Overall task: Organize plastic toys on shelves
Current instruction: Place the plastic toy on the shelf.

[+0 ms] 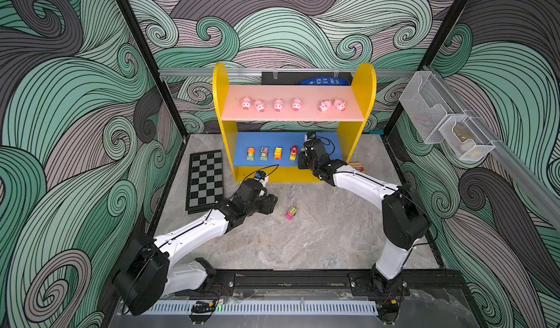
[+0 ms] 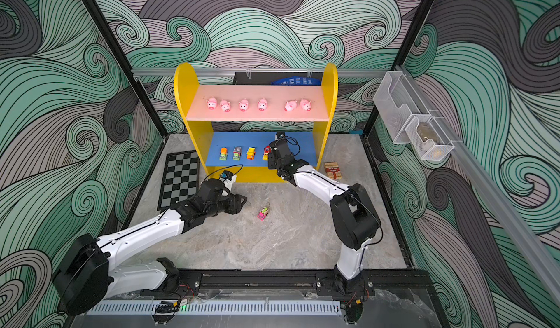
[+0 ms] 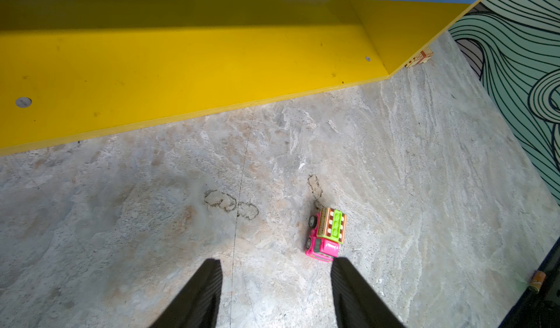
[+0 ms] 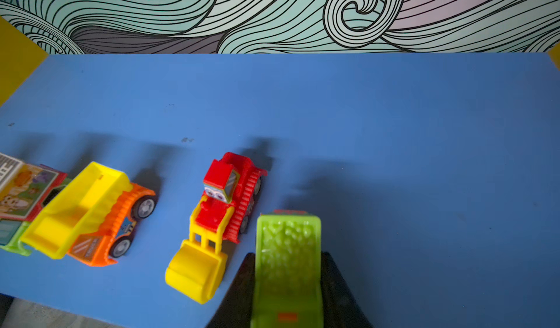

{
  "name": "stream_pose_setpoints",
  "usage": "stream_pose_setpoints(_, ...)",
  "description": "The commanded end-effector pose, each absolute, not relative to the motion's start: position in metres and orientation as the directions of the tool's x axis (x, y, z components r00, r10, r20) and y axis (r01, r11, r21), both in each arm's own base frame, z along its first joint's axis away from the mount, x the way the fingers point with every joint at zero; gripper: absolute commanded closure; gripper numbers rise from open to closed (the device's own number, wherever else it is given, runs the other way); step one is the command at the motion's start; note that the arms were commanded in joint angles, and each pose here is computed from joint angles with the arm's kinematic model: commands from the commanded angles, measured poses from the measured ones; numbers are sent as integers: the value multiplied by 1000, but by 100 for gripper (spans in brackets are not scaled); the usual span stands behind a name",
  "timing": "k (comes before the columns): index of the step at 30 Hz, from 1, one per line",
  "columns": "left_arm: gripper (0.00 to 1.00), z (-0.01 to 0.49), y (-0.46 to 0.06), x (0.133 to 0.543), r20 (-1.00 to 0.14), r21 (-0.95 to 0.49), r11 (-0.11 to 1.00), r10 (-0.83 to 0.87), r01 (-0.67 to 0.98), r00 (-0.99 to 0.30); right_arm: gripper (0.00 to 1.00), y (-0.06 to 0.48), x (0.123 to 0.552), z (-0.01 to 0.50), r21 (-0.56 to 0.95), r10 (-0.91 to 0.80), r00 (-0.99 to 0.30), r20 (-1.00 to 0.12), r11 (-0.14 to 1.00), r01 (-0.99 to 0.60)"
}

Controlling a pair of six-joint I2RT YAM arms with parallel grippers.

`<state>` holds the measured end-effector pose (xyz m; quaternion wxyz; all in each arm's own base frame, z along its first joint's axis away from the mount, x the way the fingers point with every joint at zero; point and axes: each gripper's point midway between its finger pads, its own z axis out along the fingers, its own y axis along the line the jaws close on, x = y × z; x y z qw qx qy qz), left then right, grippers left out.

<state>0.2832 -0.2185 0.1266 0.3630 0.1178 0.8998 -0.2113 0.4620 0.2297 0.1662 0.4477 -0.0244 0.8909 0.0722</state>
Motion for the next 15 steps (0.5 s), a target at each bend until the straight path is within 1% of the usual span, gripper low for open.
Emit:
stream_pose_setpoints(1, 38, 131, -217, 285, -713, -297, 883, 47, 363, -699, 74, 226, 468, 162, 82, 9, -604, -797, 992, -94)
stream_pose_setpoints(7, 38, 130, -216, 285, -713, -295, 884, 48, 362, -700, 70, 224, 470, 158, 76, 6, -612, -791, 993, -88)
stream_pose_setpoints(15, 38, 130, -216, 285, -712, -294, 884, 50, 362, -701, 55, 222, 472, 155, 75, 8, -619, -785, 994, -82)
